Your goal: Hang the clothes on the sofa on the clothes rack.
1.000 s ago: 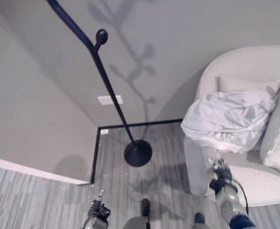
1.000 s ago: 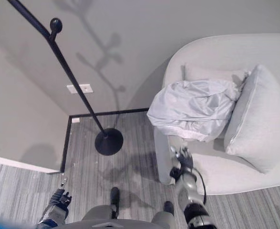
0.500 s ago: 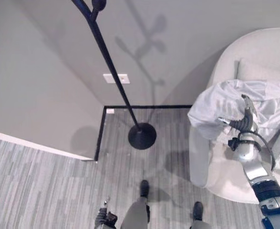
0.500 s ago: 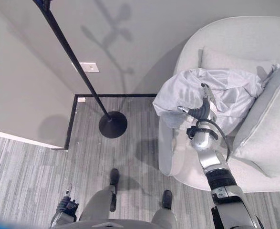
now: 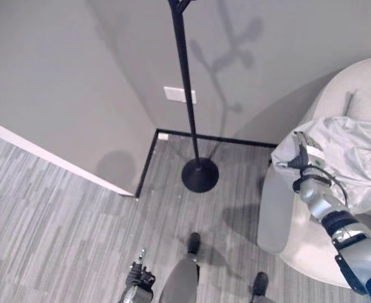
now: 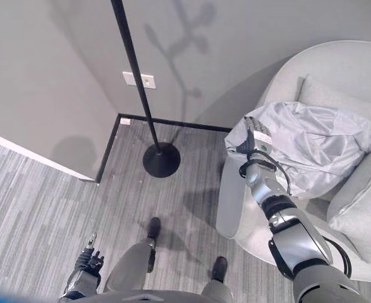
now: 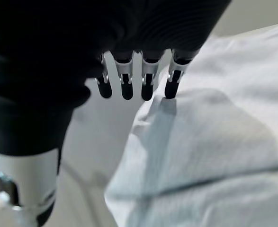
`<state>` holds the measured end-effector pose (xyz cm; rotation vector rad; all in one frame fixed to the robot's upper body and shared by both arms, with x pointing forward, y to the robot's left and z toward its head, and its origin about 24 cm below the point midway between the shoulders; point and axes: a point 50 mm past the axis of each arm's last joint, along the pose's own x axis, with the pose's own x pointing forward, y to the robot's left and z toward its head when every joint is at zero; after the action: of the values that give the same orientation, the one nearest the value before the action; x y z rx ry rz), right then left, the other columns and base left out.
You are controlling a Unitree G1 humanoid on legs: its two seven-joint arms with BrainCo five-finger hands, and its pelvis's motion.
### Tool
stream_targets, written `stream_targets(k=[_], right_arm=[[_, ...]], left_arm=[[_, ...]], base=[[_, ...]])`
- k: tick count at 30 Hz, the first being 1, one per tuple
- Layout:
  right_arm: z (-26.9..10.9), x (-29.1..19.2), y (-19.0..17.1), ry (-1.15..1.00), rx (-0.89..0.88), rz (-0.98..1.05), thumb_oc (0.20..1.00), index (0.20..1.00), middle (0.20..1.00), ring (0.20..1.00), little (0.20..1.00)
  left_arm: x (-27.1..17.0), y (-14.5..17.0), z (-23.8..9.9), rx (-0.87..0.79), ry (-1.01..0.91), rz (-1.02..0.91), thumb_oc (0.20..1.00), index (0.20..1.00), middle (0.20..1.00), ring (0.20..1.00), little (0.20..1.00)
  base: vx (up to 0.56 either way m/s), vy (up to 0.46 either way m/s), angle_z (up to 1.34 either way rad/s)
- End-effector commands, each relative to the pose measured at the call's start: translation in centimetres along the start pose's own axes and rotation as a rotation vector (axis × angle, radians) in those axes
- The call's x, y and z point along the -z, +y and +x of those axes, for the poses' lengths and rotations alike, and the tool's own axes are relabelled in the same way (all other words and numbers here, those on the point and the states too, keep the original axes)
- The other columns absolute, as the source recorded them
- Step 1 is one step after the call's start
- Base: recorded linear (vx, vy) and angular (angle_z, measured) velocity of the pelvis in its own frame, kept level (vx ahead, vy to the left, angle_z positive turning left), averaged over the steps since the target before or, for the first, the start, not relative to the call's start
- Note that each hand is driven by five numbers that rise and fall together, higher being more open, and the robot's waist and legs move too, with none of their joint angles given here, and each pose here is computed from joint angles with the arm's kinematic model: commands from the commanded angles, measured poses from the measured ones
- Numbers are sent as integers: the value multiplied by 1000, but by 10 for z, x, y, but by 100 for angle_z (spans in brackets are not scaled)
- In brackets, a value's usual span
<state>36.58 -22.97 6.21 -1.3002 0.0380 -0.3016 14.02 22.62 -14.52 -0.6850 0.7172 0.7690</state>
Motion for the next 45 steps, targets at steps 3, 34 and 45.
stream_targets(k=[3, 34, 45], right_arm=[[15, 2, -19, 21, 64, -188, 1000, 1000, 1000, 1000, 1000], [-36, 95, 20, 137, -371, -872, 200, 200, 200, 200, 200], [-3, 64, -37, 124, 120, -364, 200, 200, 200, 200, 200]], left_arm=[[-21, -8, 6, 11, -67, -33, 1000, 1000, 1000, 1000, 1000], [-32, -2, 8, -6, -92, 129, 1000, 1000, 1000, 1000, 1000], [-32, 7, 5, -58, -119, 81, 1000, 1000, 1000, 1000, 1000]], base=[[29, 2, 11], [-3, -22, 4], [15, -59, -8]])
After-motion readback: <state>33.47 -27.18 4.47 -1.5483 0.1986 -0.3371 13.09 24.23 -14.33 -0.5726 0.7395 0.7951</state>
